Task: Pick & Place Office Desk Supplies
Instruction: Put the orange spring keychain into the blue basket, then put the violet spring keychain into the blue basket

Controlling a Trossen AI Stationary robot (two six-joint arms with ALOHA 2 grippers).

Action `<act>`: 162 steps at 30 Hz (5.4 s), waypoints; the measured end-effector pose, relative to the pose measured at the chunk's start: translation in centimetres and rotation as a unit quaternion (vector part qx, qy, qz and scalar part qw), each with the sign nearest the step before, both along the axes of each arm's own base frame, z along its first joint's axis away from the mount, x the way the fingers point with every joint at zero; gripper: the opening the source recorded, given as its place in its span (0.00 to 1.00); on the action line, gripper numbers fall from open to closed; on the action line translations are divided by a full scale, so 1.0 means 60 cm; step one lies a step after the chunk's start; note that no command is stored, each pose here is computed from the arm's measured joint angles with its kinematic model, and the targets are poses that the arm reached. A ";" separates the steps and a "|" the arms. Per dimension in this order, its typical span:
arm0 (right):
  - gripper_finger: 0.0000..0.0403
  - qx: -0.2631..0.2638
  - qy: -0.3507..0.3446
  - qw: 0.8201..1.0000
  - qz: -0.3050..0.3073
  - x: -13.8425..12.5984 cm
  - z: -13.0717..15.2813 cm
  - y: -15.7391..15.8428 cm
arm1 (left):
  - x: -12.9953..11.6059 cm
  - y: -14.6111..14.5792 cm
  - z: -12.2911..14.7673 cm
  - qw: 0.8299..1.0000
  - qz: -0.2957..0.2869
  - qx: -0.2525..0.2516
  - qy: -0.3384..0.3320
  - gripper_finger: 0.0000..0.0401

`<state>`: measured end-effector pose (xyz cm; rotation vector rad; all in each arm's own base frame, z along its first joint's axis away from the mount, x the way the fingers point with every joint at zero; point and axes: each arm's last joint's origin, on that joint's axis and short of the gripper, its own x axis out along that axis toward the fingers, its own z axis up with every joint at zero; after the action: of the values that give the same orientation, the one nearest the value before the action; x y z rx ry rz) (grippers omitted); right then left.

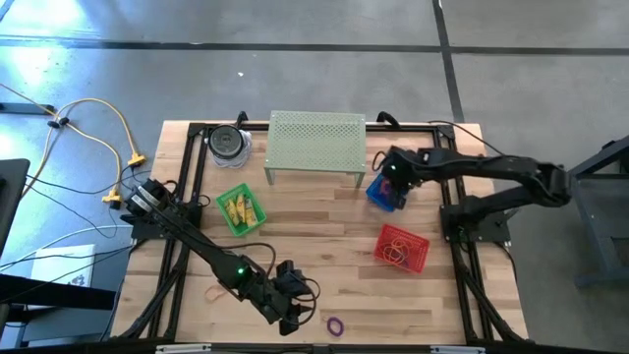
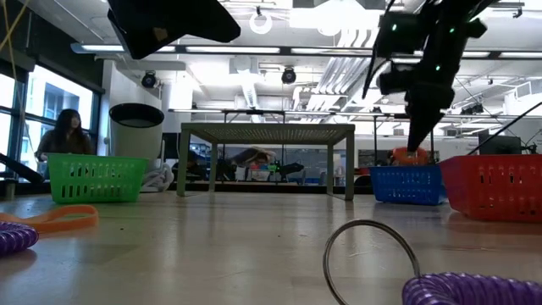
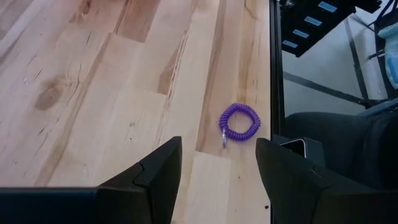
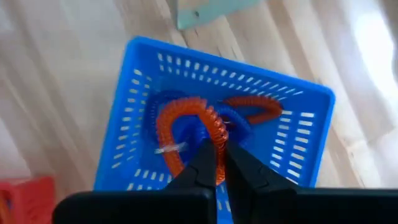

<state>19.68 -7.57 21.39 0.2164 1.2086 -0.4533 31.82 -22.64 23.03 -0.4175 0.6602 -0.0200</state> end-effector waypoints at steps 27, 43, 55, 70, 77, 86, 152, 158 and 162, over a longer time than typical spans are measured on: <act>0.45 -0.045 0.056 0.992 -0.106 0.011 -0.021 -0.030 | -0.001 0.000 -0.001 1.000 -0.001 0.005 0.004 0.50; 0.48 -0.083 -0.236 0.967 -0.052 -0.048 0.139 0.062 | -0.035 -0.003 -0.026 0.985 -0.019 -0.057 0.159 0.50; 0.48 -0.078 -0.402 0.904 0.125 -0.053 0.198 0.147 | -0.072 -0.010 -0.042 0.950 0.114 -0.123 0.264 0.49; 0.48 -0.056 -0.377 0.902 0.206 -0.012 0.173 0.203 | -0.082 -0.010 -0.051 0.922 0.199 -0.156 0.294 0.39; 0.48 -0.058 -0.380 0.895 0.226 0.001 0.169 0.217 | -0.077 -0.021 -0.094 0.881 0.242 -0.189 0.359 0.39; 0.48 -0.060 -0.392 0.885 0.243 0.001 0.173 0.226 | -0.063 -0.024 -0.097 0.892 0.237 -0.202 0.327 0.39; 0.48 0.132 -0.338 0.847 0.388 0.137 0.035 0.344 | 0.001 0.033 0.031 0.993 0.087 0.053 0.065 0.01; 0.48 0.058 -0.347 0.885 0.305 0.149 0.025 0.334 | 0.014 0.034 0.048 0.979 0.039 0.198 -0.011 0.01; 0.48 0.056 -0.367 0.884 0.286 0.153 0.031 0.332 | 0.015 0.035 0.050 0.973 0.039 0.229 -0.020 0.01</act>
<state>28.85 12.35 23.27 0.1004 0.4990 0.2208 32.69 -20.54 26.01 0.0022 0.5874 0.1959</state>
